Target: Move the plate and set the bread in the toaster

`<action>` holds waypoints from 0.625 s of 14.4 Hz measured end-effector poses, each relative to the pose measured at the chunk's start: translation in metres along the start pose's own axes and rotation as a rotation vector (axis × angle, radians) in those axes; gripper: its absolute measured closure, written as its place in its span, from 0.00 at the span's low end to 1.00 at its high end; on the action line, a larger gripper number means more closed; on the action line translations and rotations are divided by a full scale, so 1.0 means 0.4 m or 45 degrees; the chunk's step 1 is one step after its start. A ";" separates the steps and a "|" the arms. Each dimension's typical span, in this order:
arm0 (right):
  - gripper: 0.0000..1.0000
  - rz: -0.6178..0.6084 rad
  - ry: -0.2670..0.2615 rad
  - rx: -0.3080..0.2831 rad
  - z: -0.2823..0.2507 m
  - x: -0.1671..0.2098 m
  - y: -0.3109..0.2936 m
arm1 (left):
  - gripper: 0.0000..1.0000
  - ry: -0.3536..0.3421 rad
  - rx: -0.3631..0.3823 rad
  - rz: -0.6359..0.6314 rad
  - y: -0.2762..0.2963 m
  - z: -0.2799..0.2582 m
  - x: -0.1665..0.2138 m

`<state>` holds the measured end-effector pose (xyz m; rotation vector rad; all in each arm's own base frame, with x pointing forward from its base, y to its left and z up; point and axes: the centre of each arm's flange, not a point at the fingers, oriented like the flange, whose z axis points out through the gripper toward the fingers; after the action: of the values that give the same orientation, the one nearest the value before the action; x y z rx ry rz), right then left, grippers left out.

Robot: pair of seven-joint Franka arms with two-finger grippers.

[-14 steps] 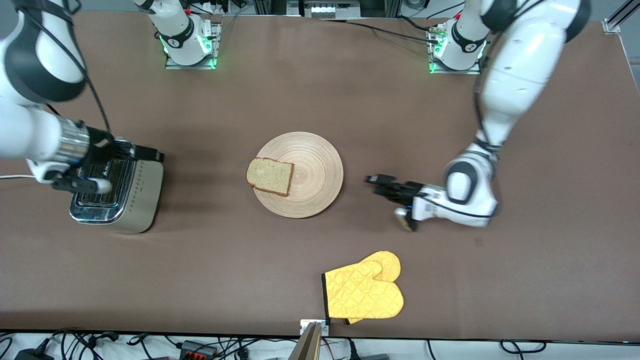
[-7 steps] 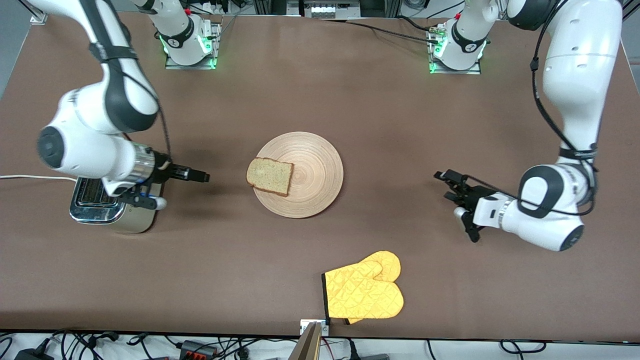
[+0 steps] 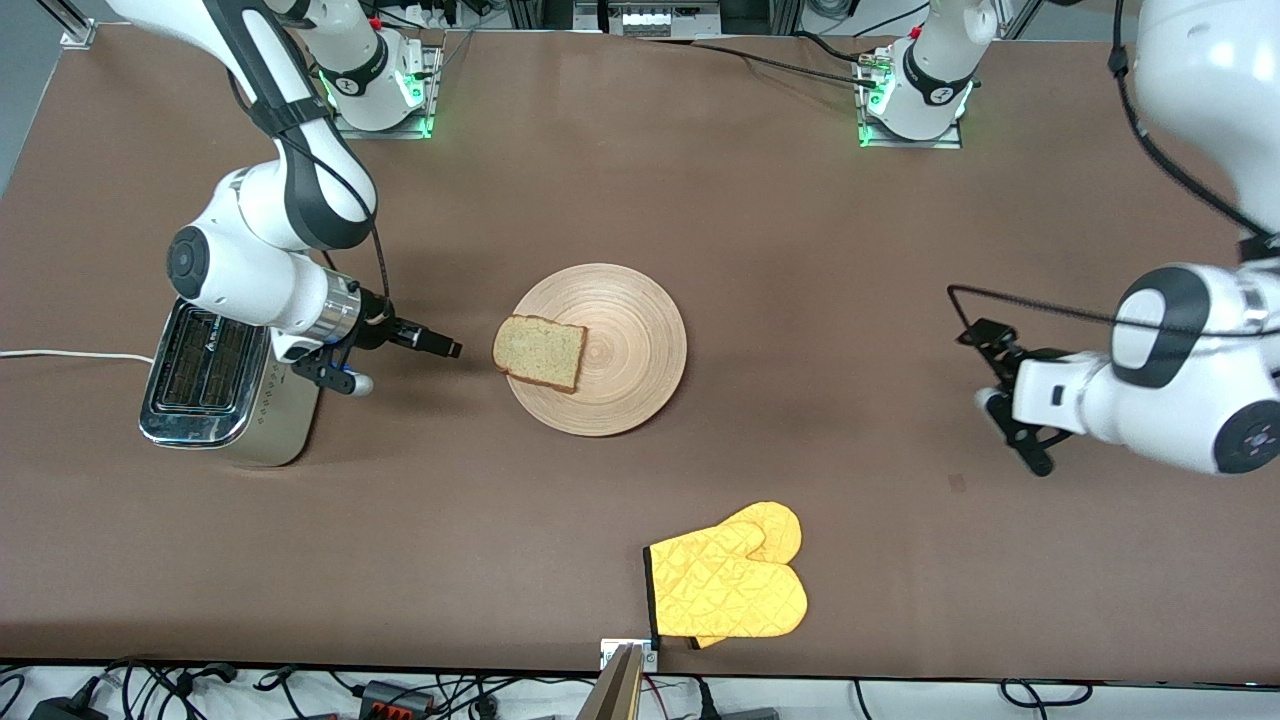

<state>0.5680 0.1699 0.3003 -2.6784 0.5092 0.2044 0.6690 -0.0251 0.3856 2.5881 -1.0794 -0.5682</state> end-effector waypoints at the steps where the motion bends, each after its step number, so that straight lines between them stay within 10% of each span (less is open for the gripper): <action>1: 0.00 -0.010 0.008 0.006 0.028 -0.014 -0.008 | 0.00 -0.028 0.049 -0.030 0.008 -0.030 -0.025; 9: 0.00 -0.177 0.001 0.147 0.209 -0.048 0.007 | 0.00 -0.069 0.397 -0.197 0.106 -0.278 -0.149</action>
<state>0.5436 0.2083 0.2276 -2.5886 0.3231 0.1303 0.6555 0.0007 0.5153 2.9618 -1.0647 -0.5449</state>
